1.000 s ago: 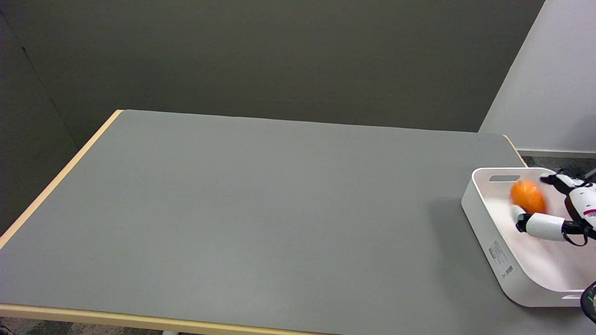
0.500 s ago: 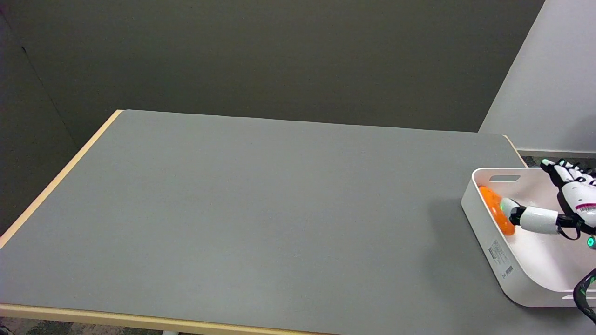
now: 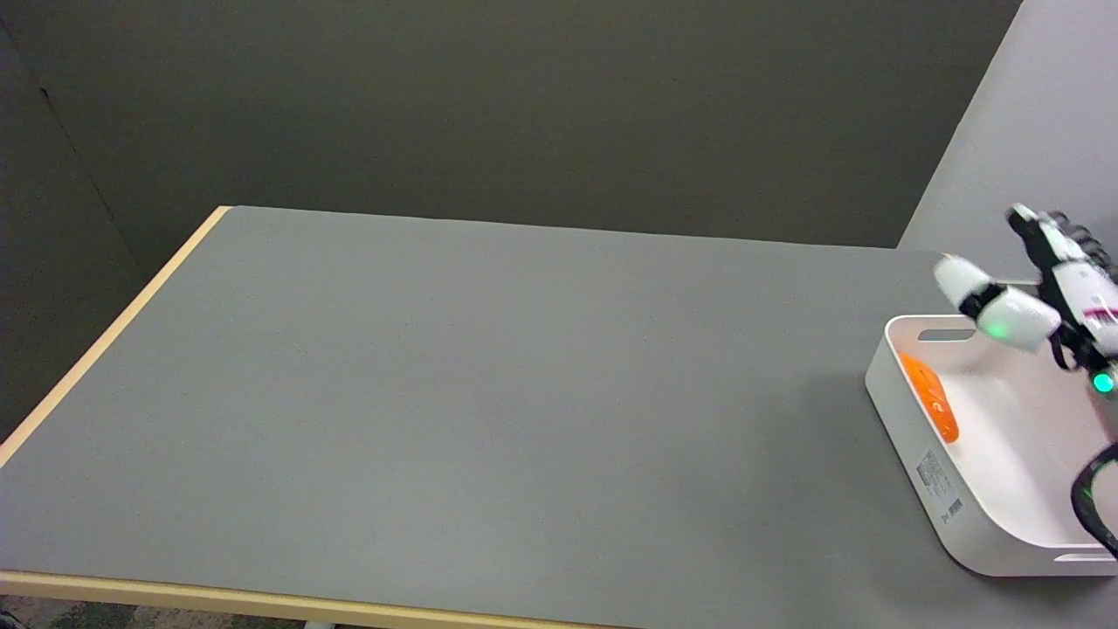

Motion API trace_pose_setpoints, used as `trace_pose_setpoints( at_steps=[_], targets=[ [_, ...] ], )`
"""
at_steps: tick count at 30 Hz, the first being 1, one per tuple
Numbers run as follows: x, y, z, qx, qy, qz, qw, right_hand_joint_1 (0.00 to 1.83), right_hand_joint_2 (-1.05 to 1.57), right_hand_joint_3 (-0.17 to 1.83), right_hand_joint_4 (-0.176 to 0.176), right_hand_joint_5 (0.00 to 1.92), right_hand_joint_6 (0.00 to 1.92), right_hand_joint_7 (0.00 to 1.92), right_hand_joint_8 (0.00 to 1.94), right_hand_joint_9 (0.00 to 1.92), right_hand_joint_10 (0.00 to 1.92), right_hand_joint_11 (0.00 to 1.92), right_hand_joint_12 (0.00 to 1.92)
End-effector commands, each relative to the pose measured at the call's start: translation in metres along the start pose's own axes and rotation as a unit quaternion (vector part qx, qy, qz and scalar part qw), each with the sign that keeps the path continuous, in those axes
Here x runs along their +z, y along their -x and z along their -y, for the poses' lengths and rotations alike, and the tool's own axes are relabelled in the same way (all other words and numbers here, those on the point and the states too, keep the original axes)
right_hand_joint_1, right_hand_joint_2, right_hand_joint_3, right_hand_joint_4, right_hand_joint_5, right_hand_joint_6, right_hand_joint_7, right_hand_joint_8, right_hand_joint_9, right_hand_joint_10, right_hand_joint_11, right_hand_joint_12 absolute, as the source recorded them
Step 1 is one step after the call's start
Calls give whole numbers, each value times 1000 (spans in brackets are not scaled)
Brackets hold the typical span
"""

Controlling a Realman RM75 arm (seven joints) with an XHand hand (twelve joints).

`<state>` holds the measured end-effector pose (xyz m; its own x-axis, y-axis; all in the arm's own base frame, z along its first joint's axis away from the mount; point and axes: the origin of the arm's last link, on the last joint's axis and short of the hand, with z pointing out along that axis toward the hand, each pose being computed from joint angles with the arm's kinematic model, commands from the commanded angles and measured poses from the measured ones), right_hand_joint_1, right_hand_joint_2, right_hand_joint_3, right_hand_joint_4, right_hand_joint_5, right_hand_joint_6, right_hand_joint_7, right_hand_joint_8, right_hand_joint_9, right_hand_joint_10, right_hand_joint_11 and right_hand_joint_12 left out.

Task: Place mango into white box.

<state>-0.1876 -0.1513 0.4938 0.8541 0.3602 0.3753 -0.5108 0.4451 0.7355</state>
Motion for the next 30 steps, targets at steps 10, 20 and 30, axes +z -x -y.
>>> trace_pose_setpoints(
  at_steps=[10, 20, 30],
  targets=[
    [-49, 159, 282, 233, -451, 248, 825, 167, 557, 971, 48, 49, 361, 45, 104, 17, 115, -1, 223],
    [-91, 206, 293, 375, -384, 376, 755, 310, 619, 1041, 44, 90, 444, 99, 200, 63, 193, -1, 410],
    [-101, 216, 289, 403, -364, 386, 746, 83, 730, 831, 50, 177, 370, 125, 247, 3, 454, -1, 612]
  ],
)
